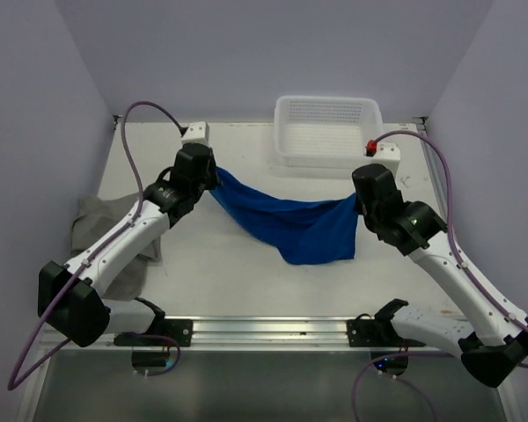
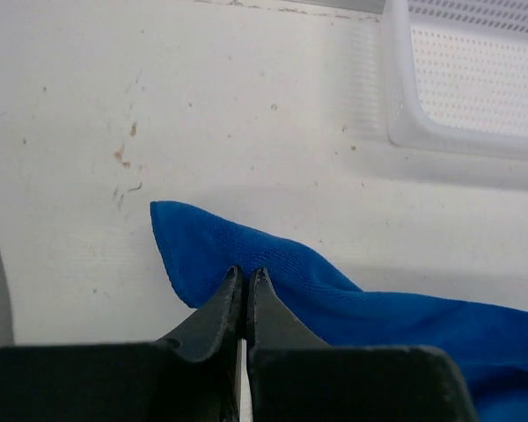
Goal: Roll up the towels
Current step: Flatten the towel
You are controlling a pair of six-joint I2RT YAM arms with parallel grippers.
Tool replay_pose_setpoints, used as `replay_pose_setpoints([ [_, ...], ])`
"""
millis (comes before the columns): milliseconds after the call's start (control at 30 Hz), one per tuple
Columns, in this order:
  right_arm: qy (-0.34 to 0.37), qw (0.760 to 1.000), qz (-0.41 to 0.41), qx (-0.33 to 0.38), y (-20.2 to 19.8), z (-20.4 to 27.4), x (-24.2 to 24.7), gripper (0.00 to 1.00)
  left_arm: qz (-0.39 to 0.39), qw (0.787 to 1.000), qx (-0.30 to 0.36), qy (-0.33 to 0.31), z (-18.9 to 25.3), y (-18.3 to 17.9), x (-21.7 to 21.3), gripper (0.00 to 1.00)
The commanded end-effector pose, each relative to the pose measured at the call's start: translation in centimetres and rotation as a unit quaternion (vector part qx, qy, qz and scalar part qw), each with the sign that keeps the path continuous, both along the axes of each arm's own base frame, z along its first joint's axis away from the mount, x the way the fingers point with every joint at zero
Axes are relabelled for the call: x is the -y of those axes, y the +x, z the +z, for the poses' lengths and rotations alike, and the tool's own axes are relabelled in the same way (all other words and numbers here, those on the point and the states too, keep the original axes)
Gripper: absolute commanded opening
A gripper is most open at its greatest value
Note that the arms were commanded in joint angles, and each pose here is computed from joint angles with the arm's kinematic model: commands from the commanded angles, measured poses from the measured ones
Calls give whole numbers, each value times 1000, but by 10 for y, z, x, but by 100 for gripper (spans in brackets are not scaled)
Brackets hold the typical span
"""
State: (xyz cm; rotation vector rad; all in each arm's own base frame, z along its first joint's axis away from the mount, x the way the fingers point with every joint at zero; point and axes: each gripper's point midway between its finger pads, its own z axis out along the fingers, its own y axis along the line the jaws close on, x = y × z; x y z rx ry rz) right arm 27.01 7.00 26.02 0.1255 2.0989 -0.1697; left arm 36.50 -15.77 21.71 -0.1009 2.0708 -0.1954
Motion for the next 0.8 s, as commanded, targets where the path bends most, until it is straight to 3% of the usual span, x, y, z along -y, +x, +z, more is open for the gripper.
replay_pose_setpoints([
  [0,10,997,6,78,31,56,-10,0,0,1000,13,-11,33,5,-11,0],
  [233,-8,993,12,118,50,89,-11,0,29,998,34,-54,54,4,-42,0],
  [467,10,996,9,88,28,53,-3,4,56,994,23,-86,26,-16,-73,0],
  [567,62,996,53,47,9,12,-19,27,37,993,8,-110,0,-31,-65,0],
  [600,82,993,75,32,-4,-4,-24,38,26,992,6,-120,-4,-37,-61,0],
  [633,122,986,116,8,-15,-16,-43,60,26,992,-15,-125,-25,-45,-60,0],
  [767,196,967,160,-25,-45,-41,-61,73,21,990,-40,-133,-52,-60,-58,0],
])
